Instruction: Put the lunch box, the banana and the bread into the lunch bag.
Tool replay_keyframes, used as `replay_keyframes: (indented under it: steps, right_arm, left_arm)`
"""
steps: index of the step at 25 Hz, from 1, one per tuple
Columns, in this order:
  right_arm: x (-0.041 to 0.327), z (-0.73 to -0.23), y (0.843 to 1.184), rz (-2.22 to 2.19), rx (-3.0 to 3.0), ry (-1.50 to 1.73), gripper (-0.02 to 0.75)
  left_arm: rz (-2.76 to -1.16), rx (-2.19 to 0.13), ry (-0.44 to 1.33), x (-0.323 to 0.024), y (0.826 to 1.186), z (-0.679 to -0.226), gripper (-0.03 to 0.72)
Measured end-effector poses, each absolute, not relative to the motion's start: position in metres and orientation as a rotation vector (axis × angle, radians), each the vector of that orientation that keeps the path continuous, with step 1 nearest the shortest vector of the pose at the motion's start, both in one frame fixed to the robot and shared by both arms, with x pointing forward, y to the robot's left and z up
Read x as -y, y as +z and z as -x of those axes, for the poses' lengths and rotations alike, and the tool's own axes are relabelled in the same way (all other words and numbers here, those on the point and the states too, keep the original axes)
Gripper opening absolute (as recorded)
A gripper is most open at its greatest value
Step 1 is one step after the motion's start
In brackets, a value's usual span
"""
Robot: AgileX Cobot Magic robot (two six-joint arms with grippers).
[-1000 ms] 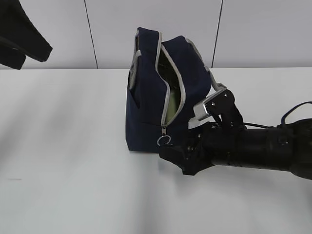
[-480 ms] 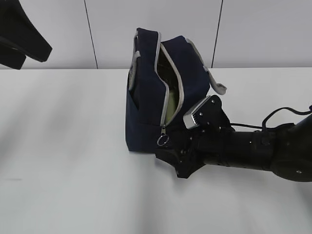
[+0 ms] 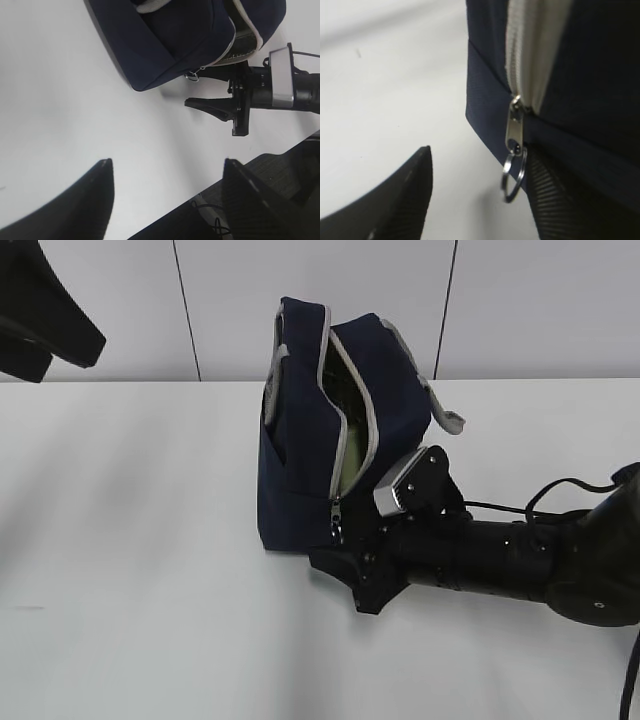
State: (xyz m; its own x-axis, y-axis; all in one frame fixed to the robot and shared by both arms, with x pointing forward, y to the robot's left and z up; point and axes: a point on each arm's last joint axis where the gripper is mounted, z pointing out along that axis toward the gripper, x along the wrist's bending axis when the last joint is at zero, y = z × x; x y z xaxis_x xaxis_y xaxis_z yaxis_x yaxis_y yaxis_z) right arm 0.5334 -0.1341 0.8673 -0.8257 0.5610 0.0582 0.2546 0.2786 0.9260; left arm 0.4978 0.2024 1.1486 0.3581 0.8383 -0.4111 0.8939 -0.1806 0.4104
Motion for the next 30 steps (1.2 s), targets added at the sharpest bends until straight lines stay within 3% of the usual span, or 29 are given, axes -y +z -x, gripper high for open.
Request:
replay_keyframes:
  steps: [5, 13, 30]
  right_arm:
    - [0.134, -0.534, 0.865, -0.768, -2.259, 1.567, 0.435]
    - [0.137, -0.537, 0.865, -0.829, -2.231, 1.544, 0.211]
    - [0.14, -0.539, 0.874, -0.836, -2.24, 1.471, 0.188]
  left_arm:
    - [-2.037, -1.499, -0.118, -0.203, 1.148, -0.498, 0.487]
    - [-2.039, -1.5, -0.116, -0.203, 1.148, -0.498, 0.487]
    - [-2.04, -1.5, -0.113, -0.203, 1.148, -0.498, 0.487]
